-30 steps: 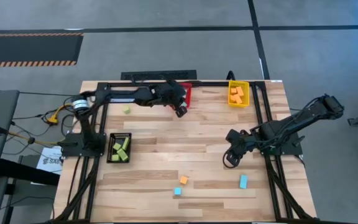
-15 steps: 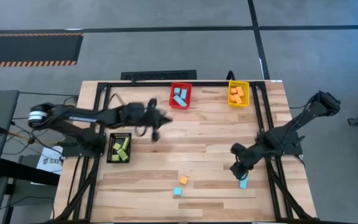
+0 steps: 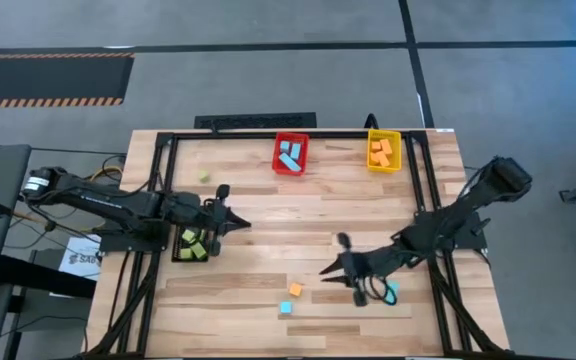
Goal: Sort & place blocks by color
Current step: Put the blue block into the red bin
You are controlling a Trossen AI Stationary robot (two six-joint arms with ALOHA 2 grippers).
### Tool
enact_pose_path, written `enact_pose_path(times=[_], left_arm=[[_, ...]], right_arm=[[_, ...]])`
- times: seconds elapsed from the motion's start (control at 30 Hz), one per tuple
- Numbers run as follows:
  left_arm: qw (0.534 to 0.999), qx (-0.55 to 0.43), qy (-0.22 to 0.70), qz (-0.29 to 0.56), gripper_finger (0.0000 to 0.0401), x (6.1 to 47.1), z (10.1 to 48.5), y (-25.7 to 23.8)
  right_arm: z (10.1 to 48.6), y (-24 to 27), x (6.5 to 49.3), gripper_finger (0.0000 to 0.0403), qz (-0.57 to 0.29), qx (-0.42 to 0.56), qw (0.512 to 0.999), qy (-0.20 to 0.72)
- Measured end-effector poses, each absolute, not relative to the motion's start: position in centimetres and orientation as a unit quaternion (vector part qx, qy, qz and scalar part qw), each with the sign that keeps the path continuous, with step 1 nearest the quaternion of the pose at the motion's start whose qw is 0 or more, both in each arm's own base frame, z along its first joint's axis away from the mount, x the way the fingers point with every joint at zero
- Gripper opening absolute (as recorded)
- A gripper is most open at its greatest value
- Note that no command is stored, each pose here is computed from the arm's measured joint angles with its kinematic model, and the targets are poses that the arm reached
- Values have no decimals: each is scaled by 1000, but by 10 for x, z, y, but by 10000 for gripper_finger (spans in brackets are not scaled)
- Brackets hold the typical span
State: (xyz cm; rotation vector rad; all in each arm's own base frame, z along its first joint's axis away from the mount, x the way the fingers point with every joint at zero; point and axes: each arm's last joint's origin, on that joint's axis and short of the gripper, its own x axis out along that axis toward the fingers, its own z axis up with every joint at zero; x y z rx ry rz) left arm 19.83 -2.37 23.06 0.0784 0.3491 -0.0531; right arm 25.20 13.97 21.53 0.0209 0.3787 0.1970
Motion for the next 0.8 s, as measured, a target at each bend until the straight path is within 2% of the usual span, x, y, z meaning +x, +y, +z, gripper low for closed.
enact_pose_path(times=[0.13,0.33,0.57,0.67,0.8], left_arm=[[979,20,203,-17,16,190,228,-25],[973,37,229,-21,67,188,224,-26],[973,59,222,16,154,189,225,-23],[973,63,220,36,190,189,225,-22],[973,59,219,46,227,190,225,-18]], right_arm=[[193,146,276,95,102,-13,982,160],[172,153,304,113,97,-77,970,211],[184,143,326,204,93,-89,941,312],[192,145,330,250,113,-107,934,322],[192,147,329,289,167,-117,924,323]])
